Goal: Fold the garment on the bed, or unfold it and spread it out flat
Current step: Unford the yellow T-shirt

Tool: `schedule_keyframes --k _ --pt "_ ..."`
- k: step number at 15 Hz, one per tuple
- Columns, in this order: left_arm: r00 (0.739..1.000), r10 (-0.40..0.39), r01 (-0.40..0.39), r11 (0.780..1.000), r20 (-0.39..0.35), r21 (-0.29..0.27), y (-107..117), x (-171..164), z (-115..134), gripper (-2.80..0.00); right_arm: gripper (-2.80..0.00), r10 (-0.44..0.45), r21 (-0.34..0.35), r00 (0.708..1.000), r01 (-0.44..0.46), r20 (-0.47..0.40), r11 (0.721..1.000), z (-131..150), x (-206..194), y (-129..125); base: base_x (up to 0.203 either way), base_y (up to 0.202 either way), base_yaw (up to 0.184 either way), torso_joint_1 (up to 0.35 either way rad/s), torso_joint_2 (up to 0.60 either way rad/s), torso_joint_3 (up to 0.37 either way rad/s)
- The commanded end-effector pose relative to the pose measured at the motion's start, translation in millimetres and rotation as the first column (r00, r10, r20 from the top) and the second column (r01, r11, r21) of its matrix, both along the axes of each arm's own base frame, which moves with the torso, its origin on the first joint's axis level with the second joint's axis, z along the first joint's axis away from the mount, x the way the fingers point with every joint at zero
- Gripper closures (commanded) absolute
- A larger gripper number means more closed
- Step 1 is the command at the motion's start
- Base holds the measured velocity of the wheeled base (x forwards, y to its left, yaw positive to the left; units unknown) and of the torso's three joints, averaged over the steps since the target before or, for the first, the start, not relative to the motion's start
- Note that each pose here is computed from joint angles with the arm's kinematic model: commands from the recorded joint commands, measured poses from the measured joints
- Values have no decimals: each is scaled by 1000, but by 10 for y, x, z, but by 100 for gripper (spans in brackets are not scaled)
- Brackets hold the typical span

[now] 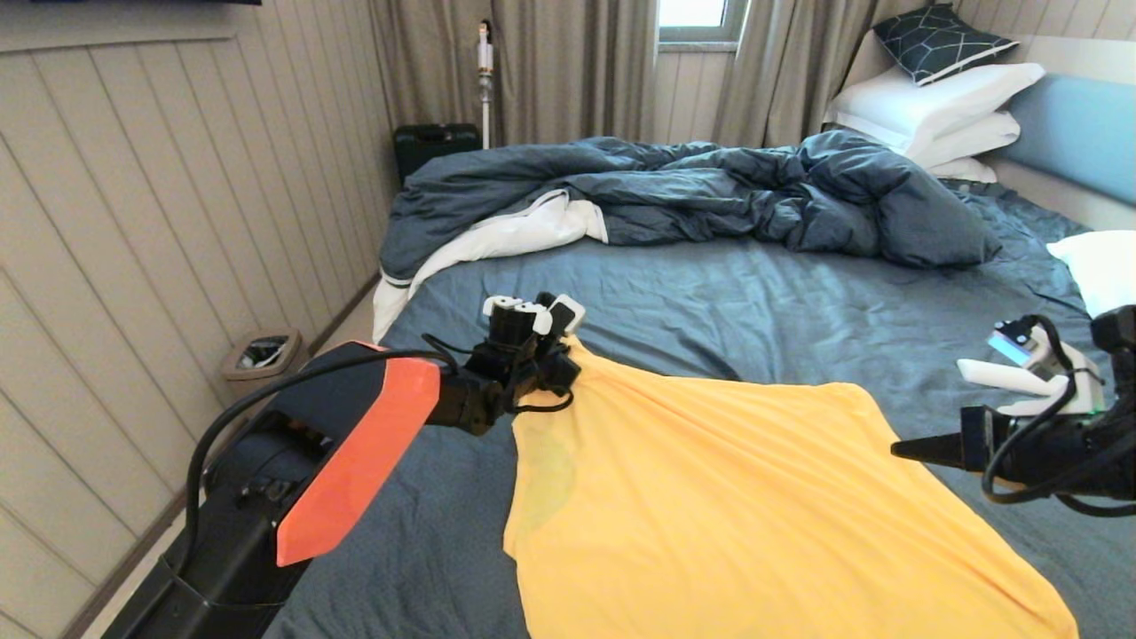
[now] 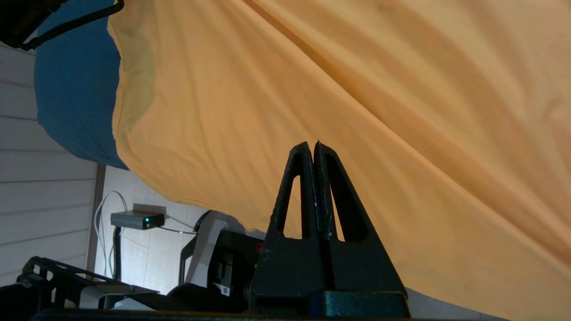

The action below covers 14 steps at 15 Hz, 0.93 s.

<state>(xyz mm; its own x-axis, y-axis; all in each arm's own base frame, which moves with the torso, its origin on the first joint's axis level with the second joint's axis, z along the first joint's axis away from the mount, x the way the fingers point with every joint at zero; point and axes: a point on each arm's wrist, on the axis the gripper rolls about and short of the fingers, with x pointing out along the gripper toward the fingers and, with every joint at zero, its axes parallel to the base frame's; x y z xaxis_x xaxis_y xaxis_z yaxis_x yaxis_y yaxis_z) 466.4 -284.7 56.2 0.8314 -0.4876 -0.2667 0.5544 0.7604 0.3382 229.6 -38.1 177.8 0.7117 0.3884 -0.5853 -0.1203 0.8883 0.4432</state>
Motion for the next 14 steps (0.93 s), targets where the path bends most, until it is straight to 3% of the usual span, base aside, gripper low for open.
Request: schedule_keyframes --k 1,7,8,12,14 --pt "1000 0 0 1000 4 0 0 -1 10 0 0 2 5 1000 -2 -5 1000 -12 10 -2 0 0 0 0 0 0" --pt "999 12 -11 999 -48 38 2 -31 -8 0 0 3 4 1000 -2 -9 1000 -33 28 -6 0 0 0 0 0 0" --pt "999 11 -9 999 -48 37 8 -28 0 -280 0 4 5 1000 -4 -9 1000 -30 24 -5 0 0 0 0 0 0" --pt "1000 15 -14 1000 -22 22 -1 -26 42 -280 0 3 4 1000 -3 -4 1000 -20 7 -2 0 0 0 0 0 0" --pt "998 51 -50 999 32 -13 19 -33 251 -280 0 3 4 1000 -3 -4 1000 -20 7 -2 0 0 0 0 0 0"
